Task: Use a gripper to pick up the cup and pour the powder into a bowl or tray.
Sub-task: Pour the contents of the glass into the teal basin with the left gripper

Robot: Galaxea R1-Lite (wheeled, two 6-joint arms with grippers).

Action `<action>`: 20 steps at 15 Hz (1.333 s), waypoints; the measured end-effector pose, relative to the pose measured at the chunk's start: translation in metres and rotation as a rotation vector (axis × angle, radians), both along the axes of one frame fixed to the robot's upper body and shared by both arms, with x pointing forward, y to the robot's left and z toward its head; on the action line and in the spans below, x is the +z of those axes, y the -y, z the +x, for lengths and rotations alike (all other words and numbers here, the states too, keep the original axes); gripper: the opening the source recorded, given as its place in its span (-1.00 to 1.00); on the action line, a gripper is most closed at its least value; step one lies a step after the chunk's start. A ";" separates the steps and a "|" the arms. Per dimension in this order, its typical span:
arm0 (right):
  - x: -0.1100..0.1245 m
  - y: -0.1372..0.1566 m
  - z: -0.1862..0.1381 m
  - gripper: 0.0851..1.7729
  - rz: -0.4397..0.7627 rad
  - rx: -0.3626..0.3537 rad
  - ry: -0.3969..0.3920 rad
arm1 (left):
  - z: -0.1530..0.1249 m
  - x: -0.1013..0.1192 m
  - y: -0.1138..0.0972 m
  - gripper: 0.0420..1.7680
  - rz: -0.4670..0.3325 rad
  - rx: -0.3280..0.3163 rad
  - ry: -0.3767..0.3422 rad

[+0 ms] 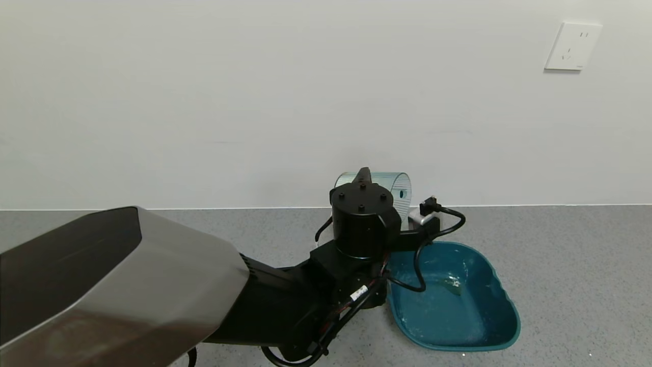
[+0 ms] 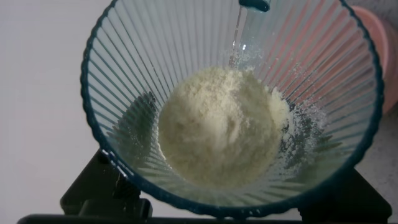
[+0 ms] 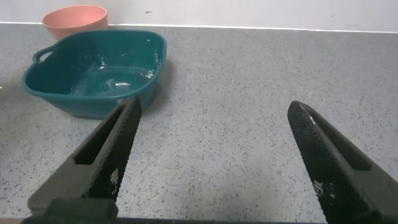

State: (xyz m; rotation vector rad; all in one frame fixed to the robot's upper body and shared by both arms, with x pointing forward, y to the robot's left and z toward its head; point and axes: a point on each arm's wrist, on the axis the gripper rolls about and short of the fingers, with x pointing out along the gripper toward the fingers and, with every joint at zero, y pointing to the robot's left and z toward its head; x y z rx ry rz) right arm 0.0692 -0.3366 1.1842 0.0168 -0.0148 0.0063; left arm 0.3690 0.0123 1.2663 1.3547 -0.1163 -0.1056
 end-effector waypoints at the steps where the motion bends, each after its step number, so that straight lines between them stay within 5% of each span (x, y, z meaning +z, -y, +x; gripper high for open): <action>1: 0.000 0.000 0.000 0.93 0.000 0.000 0.000 | 0.000 0.000 0.002 0.46 0.051 -0.001 0.011; 20: 0.000 0.000 0.000 0.93 0.000 0.000 0.000 | -0.013 -0.018 0.045 0.45 0.404 -0.065 0.127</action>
